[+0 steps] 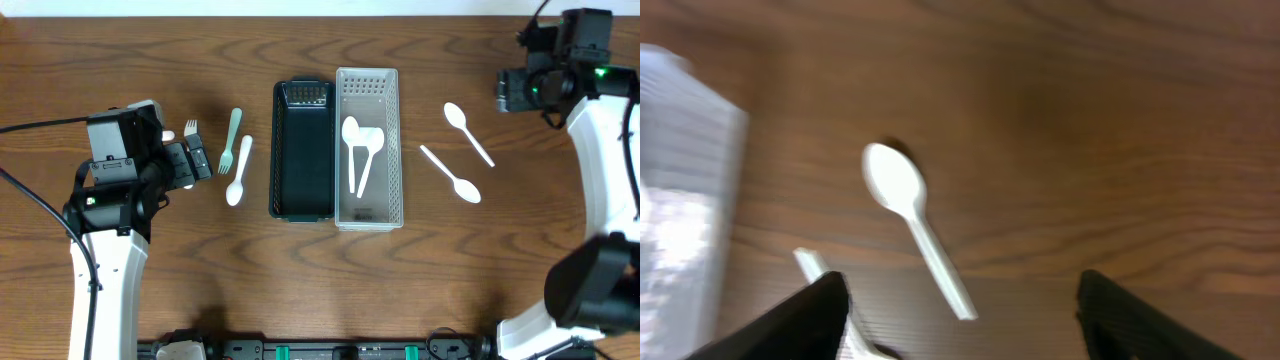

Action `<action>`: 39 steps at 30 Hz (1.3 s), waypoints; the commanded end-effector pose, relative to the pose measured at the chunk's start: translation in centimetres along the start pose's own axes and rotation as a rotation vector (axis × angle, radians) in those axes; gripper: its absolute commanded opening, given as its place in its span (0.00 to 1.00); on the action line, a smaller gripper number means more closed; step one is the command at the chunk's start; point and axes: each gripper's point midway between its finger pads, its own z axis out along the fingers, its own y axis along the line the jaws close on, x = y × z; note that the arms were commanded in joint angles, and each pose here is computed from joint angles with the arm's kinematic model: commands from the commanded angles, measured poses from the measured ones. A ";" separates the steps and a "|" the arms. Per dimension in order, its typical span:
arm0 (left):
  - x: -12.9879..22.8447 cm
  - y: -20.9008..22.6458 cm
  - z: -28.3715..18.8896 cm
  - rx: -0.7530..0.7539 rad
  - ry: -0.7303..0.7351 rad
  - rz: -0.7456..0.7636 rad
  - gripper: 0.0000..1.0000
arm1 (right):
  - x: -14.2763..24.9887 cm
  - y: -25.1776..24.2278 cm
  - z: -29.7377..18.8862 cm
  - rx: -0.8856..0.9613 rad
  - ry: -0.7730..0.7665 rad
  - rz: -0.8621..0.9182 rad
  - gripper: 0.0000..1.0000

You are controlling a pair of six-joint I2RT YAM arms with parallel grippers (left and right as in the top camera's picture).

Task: Pack container
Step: 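Lower the right gripper onto a third white spoon and grasp it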

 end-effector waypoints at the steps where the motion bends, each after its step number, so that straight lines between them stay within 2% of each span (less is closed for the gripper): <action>1: -0.7 0.2 -0.3 -0.012 -0.017 0.015 0.98 | 2.9 -0.9 4.3 -0.029 0.112 -0.118 0.70; 5: -0.7 0.2 -0.3 -0.012 -0.017 0.015 0.98 | 4.4 1.3 8.0 -0.191 0.147 -0.186 0.62; 12: -0.7 0.2 -0.3 -0.012 -0.017 0.015 0.98 | 8.2 2.5 12.8 -0.225 0.288 -0.223 0.54; 26: -0.7 0.2 -0.3 -0.012 -0.017 0.015 0.98 | 9.8 4.7 14.9 -0.223 0.355 -0.283 0.47; 32: -0.7 0.2 -0.3 -0.012 -0.017 0.015 0.98 | 11.7 3.7 16.5 -0.147 0.432 -0.283 0.35; 39: -0.7 0.2 -0.3 -0.012 -0.017 0.015 0.98 | 11.8 3.7 16.5 -0.140 0.441 -0.254 0.27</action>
